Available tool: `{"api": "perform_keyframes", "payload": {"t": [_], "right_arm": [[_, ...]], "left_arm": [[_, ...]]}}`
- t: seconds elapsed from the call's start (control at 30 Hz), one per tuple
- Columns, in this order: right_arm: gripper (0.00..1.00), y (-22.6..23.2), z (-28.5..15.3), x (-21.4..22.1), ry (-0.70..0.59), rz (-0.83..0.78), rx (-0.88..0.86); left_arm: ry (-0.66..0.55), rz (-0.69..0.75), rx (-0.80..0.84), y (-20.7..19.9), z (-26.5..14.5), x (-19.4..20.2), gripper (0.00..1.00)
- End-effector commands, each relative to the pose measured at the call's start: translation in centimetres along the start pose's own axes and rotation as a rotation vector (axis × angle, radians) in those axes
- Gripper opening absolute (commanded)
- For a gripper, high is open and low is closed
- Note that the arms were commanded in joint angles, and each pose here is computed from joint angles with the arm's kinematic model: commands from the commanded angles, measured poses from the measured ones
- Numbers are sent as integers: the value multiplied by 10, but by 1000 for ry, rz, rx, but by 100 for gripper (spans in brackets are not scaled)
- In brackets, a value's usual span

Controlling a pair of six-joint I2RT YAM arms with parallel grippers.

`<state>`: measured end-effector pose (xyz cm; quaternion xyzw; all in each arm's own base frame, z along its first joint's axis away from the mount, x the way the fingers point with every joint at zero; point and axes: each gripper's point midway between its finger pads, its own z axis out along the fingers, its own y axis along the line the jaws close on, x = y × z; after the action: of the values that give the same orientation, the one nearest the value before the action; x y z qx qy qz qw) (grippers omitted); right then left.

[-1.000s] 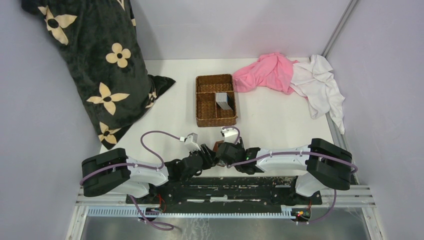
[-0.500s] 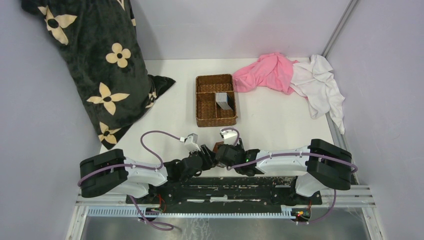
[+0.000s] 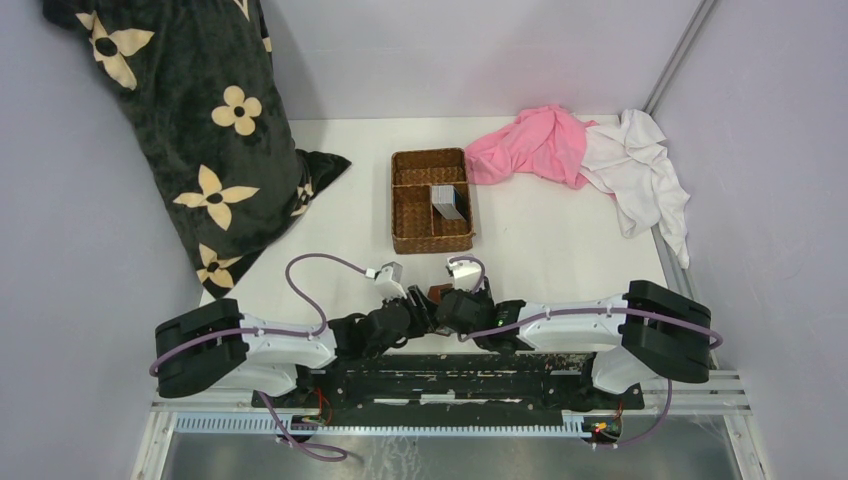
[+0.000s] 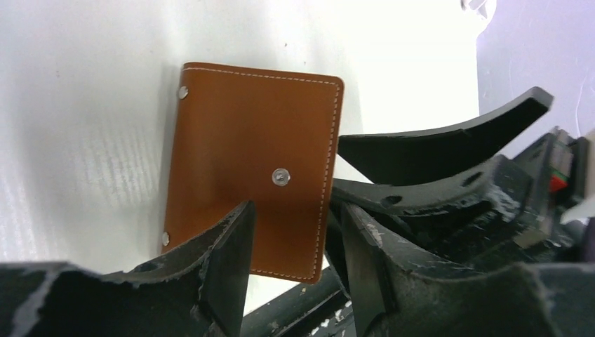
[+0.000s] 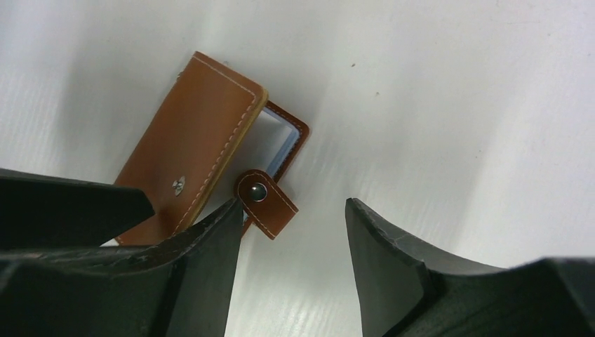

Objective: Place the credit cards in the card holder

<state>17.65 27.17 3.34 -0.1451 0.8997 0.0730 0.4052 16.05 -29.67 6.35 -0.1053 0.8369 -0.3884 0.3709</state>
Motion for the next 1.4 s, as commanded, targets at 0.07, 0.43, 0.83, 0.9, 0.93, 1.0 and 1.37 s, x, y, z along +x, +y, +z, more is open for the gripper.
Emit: {"api": "perform_keyframes", "payload": {"t": [0.07, 0.43, 0.83, 0.9, 0.93, 1.0, 1.37], "right_arm": [[62, 5, -1, -3, 4, 74, -57], [62, -10, -2, -10, -13, 113, -46], [62, -22, 1, -11, -11, 125, -23], [62, -25, 3, -9, -5, 129, -18], [62, -26, 3, -8, -6, 132, -21], [61, -25, 1, -9, -8, 136, -28], [62, -32, -2, -10, 1, 116, -17]], "left_arm": [[-38, -33, 184, -77, 1, -26, 61], [-137, -45, 117, -55, -13, -49, 61], [-197, 43, 13, -22, -12, -55, 51], [-187, 64, -16, -13, -8, -49, 49], [-185, 69, -28, -9, -7, -48, 48], [-185, 80, -44, -3, -6, -46, 46], [-138, 172, -101, 7, 6, -33, 27]]}}
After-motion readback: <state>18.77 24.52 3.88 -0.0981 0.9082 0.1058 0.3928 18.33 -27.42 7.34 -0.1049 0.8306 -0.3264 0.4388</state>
